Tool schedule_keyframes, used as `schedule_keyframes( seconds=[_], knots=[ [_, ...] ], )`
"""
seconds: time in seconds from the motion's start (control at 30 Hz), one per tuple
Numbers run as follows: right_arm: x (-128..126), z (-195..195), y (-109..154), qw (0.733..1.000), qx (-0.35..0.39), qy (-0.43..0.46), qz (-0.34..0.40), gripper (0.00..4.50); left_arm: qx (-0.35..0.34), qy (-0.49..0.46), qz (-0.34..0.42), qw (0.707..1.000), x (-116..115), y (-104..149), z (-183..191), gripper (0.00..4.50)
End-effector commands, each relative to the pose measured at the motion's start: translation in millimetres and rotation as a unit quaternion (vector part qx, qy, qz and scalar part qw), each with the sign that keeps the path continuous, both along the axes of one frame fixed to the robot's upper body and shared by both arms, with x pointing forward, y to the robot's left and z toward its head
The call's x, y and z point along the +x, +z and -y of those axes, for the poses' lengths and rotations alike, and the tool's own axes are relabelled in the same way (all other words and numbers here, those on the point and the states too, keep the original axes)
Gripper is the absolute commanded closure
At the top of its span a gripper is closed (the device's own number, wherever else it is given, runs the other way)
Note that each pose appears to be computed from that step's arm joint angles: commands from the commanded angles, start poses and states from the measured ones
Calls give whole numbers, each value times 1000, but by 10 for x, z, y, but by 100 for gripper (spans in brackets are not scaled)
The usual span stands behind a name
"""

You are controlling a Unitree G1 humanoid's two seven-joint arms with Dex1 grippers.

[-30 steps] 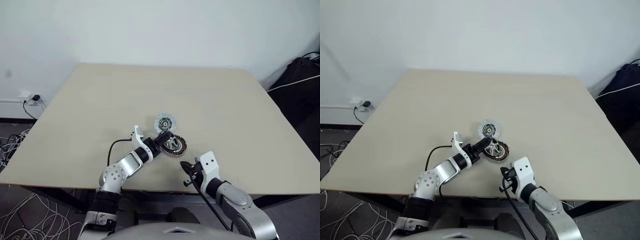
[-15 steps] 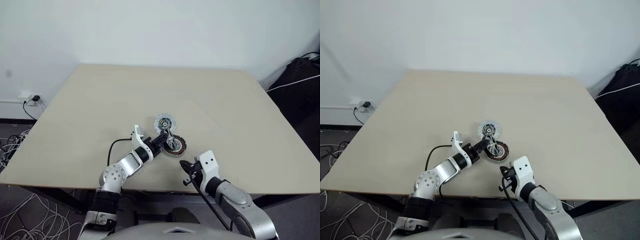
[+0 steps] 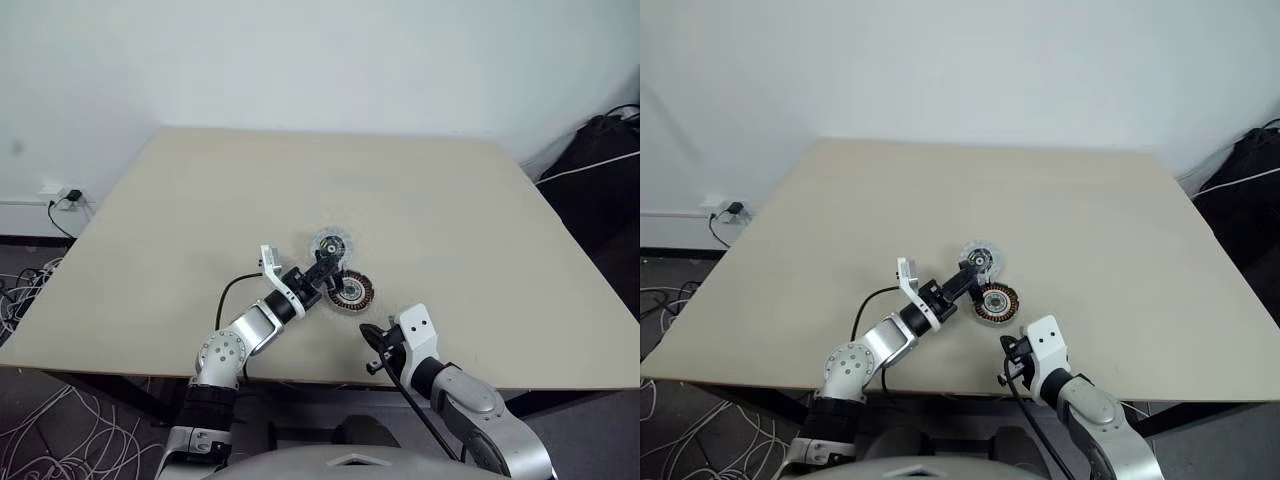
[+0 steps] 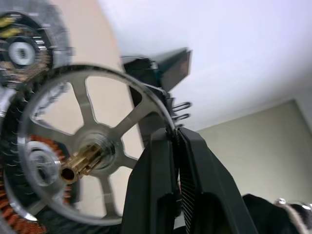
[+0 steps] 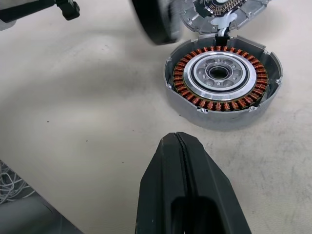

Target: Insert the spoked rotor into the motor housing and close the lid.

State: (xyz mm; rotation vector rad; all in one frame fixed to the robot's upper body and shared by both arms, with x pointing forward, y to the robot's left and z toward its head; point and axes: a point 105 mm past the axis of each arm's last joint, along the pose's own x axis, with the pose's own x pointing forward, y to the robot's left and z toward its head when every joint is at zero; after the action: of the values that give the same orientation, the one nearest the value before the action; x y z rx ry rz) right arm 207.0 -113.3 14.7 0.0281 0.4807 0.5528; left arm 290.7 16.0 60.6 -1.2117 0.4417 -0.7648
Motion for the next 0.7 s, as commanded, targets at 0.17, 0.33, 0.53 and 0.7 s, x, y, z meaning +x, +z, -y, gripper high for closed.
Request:
schedule_keyframes(
  seconds=[0.17,0.33,0.53,0.7],
  knots=[
    [33,5,118,1000,2,-5,27,450,-81,-32,30,996,-79,351,396,420],
    [32,7,119,1000,3,-7,27,450,-45,-19,35,998,-45,316,392,420],
    [43,-12,120,1000,5,-6,28,450,-28,-7,45,999,-14,330,365,420],
    [65,-31,123,999,7,-4,31,450,-8,-26,43,999,18,299,493,420]
  ],
)
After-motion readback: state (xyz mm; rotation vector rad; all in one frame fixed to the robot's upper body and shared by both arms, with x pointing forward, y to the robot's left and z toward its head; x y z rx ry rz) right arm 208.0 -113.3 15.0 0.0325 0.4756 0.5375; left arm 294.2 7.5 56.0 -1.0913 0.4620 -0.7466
